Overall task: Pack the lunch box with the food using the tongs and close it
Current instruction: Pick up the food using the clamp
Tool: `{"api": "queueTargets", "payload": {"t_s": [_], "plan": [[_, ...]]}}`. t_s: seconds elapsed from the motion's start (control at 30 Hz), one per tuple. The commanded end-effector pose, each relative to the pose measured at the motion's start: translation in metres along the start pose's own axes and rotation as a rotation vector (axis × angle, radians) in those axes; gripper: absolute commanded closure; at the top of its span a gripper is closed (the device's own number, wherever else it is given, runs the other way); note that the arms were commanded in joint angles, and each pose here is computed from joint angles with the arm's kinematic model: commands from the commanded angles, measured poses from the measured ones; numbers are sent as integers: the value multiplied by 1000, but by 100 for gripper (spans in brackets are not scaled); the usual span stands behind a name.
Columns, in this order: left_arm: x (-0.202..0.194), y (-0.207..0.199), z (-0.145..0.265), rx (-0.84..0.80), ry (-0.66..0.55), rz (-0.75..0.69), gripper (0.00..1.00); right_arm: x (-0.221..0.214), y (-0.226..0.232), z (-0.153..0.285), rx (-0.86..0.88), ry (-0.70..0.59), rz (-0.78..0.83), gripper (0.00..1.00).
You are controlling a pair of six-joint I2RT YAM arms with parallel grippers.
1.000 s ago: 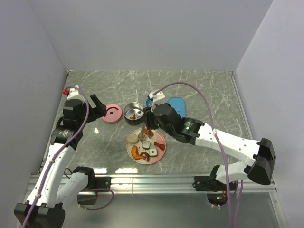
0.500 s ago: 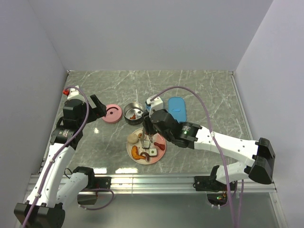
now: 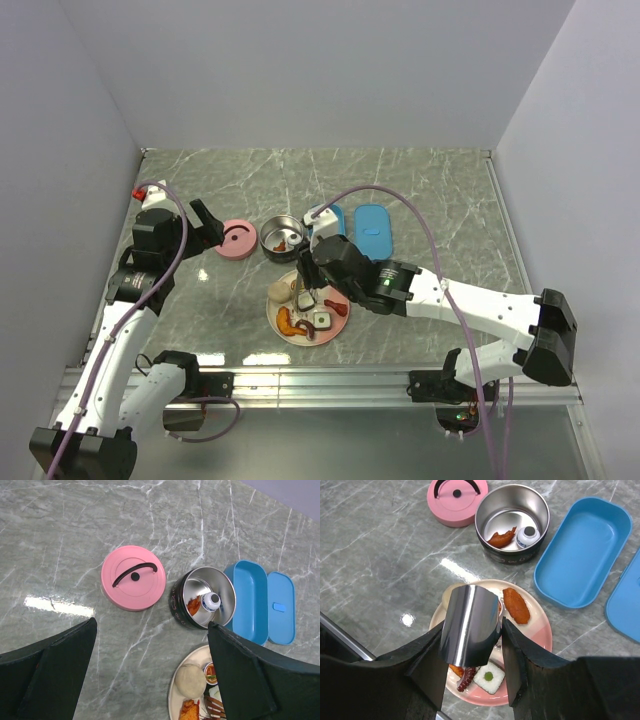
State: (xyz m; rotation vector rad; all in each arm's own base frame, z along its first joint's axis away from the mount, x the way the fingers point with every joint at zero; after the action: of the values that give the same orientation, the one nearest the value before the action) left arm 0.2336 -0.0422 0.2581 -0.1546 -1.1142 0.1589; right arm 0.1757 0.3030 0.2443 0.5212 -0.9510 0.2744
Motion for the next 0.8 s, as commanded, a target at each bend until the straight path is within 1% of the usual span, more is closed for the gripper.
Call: {"api": "queueTargets", "payload": {"t_s": [0.0, 0.13, 0.17, 0.27, 0.33, 0.47, 0.63, 0.77], "plan": [[2, -1, 3, -6, -20, -3, 1, 7, 7, 0, 5, -21, -16, 50], [1, 0, 3, -6, -22, -1, 1, 2, 6, -2, -8, -5, -11, 51], [1, 0, 3, -6, -22, -1, 1, 0, 4, -3, -24, -5, -7, 57], [1, -1, 3, -8, -21, -3, 1, 3, 3, 0, -37, -13, -11, 68], [0, -1, 2, -9, -19, -5, 1, 6, 2, 3, -47, -20, -15, 71], [-2, -1, 1, -12, -14, -4, 1, 20, 0, 16, -68, -44, -26, 72], [-4, -1, -1, -15, -11, -2, 0, 57, -1, 39, -102, -128, -35, 72], [-3, -1, -3, -15, -13, -2, 1, 79, -7, 41, -145, -177, -41, 72]]}}
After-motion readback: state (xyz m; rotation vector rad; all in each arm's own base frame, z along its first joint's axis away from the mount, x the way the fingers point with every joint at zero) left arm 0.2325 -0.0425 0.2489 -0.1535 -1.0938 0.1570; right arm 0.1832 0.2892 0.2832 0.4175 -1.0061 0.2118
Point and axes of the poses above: each gripper's point midway between its finger pads, its own z axis back along the fingers, its own y axis along the line the jaws close on, x = y × z, the point moved 6 cm from there along z, back along the fingers, and after that the axes turned 12 degrees about -z, right-handed, at the moved point
